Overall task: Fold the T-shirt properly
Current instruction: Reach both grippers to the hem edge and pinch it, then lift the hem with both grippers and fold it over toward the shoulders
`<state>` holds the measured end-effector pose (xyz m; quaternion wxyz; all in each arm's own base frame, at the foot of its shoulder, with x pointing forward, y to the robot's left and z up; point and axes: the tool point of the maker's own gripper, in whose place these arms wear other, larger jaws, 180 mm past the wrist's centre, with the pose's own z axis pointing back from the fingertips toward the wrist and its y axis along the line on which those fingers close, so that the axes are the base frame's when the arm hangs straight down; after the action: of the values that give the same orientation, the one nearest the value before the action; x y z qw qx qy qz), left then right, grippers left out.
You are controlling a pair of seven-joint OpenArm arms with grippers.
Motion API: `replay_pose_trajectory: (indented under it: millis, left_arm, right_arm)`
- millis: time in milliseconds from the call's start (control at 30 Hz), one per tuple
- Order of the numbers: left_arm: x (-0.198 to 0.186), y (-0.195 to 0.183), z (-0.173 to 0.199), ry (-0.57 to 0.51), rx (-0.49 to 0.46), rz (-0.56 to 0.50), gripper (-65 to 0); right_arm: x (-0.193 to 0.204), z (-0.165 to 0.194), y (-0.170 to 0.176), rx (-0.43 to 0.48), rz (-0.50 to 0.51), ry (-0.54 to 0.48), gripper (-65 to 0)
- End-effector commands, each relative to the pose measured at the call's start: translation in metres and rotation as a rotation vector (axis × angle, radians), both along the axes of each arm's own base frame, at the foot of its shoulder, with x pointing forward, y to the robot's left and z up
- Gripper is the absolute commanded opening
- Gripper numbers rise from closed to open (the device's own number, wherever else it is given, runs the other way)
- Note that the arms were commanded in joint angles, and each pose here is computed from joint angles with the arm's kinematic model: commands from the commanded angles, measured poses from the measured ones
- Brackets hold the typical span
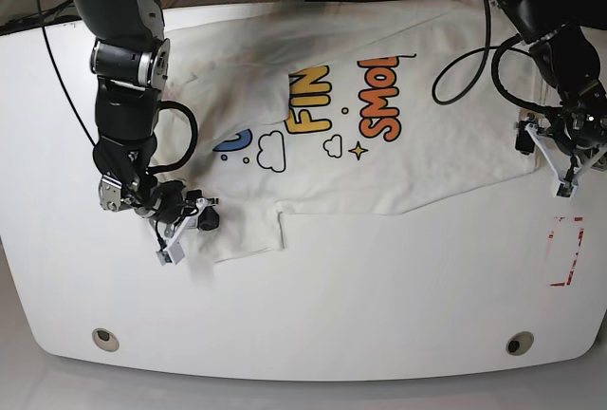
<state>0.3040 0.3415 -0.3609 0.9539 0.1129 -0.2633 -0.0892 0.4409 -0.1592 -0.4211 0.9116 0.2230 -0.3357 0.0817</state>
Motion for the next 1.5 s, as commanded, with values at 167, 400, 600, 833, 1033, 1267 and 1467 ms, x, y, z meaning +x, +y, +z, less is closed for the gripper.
replay_pose_trajectory:
  millis: [167, 400, 600, 833, 1033, 1267, 1467]
  left_arm:
    - [0.047, 0.007, 0.004, -0.104, -0.111, 0.069, -7.1]
    - [0.057, -0.014, -0.021, -0.051, -0.175, 0.028, -7.1]
    - [0.057, -0.020, -0.034, -0.016, -0.205, 0.026, -12.4]
    - [0.068, -0.033, -0.032, -0.069, -0.235, 0.010, -45.8]
    - [0.078, -0.035, -0.023, -0.132, -0.239, 0.000, -65.0]
    - [0.087, -0.029, 0.005, -0.203, -0.191, -0.025, -65.0]
    - [0.092, -0.032, 0.032, -0.264, -0.140, -0.089, -65.0]
  right_arm:
    - [0.015, 0.018, -0.007, -0.015, -0.001, -0.048, -65.0]
    - [0.014, 0.018, -0.010, -0.019, -0.003, -0.047, -65.0]
    - [0.014, 0.018, -0.010, -0.019, -0.003, -0.047, -65.0]
    - [0.016, 0.020, -0.010, -0.020, -0.003, -0.053, -65.0]
    - [0.021, 0.027, -0.014, -0.029, -0.004, -0.072, -65.0]
    - [0.031, 0.066, -0.022, -0.139, 0.045, -0.134, -65.0]
    - [0.027, 0.097, -0.030, -0.259, 0.079, -0.177, -65.0]
